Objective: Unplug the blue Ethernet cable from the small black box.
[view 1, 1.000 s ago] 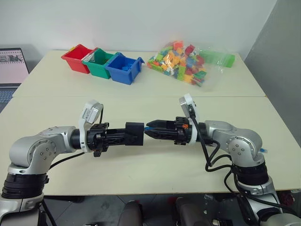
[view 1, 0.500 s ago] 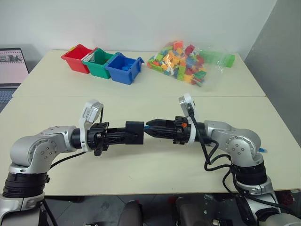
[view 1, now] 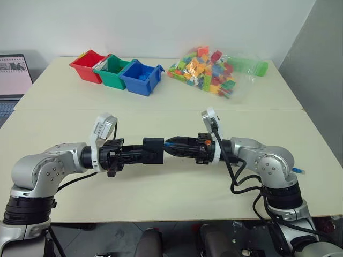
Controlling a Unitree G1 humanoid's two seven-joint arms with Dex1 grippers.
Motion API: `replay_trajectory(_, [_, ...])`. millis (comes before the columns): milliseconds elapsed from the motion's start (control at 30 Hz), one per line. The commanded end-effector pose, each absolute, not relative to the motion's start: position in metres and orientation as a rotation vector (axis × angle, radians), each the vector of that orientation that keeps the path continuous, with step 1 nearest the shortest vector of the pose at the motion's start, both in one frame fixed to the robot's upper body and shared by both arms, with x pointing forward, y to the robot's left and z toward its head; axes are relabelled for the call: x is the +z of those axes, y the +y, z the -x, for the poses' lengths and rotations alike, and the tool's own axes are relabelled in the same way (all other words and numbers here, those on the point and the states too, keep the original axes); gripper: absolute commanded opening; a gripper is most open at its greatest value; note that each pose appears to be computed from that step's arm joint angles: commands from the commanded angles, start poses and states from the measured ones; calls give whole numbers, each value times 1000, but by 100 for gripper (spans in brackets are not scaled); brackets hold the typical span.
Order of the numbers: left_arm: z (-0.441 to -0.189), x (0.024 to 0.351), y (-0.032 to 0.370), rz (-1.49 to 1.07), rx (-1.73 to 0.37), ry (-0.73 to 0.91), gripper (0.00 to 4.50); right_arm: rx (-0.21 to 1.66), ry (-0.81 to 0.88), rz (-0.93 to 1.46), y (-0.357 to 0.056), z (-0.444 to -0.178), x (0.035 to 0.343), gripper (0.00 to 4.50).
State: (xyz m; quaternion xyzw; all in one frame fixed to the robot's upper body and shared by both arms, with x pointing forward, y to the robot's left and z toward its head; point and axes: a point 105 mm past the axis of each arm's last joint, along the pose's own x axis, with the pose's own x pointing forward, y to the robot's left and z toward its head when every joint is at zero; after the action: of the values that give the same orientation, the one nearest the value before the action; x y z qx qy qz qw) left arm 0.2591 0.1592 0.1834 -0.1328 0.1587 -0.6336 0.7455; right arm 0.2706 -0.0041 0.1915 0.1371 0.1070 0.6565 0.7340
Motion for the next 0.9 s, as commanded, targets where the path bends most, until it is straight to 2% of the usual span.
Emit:
replay_trajectory(33, [-258, 194, 161, 268, -1402, 297, 79, 1481, 192, -292, -5, -267, 205, 68])
replay_trajectory(167, [-258, 194, 161, 273, -1404, 294, 79, 1493, 199, -292, -6, -265, 205, 7])
replay_trajectory(567, [-257, 195, 162, 286, -1401, 287, 79, 1486, 198, -249, -8, -268, 203, 6])
replay_trajectory(767, [-259, 192, 182, 270, -1313, 290, 79, 1355, 246, -208, -41, -288, 185, 5])
replay_trajectory(900, [-260, 186, 192, 264, -1252, 294, 79, 1187, 235, -163, -71, -317, 174, 3])
